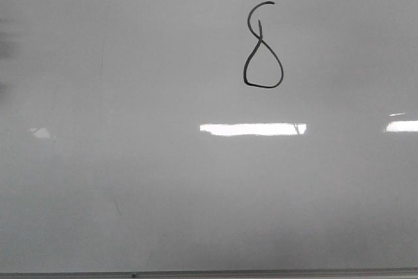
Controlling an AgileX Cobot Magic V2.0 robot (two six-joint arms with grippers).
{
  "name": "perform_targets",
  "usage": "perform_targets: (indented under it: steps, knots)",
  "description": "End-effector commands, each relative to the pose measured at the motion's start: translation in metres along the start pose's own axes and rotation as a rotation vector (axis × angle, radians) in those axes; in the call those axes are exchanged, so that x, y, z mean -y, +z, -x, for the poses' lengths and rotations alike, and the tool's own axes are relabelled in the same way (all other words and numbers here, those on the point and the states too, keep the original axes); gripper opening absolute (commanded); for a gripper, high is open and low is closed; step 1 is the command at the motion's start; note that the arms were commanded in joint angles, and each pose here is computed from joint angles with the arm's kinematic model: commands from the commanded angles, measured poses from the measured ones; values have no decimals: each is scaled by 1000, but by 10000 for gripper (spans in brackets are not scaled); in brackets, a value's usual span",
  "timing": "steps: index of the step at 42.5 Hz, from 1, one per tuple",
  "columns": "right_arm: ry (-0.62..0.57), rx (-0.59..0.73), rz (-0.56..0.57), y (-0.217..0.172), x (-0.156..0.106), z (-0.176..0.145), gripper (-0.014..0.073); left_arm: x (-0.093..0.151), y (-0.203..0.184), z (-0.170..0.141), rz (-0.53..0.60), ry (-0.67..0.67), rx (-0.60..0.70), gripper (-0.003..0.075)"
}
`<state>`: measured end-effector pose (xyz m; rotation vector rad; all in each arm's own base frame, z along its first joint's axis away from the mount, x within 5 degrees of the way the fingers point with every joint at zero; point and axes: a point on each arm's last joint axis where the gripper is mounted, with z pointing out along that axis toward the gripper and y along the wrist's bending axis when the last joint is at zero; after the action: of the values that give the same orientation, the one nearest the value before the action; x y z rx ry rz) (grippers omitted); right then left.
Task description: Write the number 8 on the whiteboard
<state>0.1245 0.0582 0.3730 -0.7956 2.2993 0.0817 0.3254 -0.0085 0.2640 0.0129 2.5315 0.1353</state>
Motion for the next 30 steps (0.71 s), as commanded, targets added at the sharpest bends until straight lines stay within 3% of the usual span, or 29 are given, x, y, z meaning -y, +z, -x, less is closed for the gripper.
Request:
perform_targets:
  steps: [1, 15, 24, 30]
  knots:
    - [8, 93, -30, -10, 3, 8, 559, -1, -19, 15, -12, -17, 123, 382]
    - [162, 134, -29, -26, 1, -1, 559, 1, -106, 7, -28, 20, 259, 382]
    - [165, 190, -37, -40, -2, -16, 559, 32, -174, -26, -182, 146, 377, 381]
    - [166, 214, -39, -42, -6, -32, 559, 41, -199, -60, -284, 221, 433, 380]
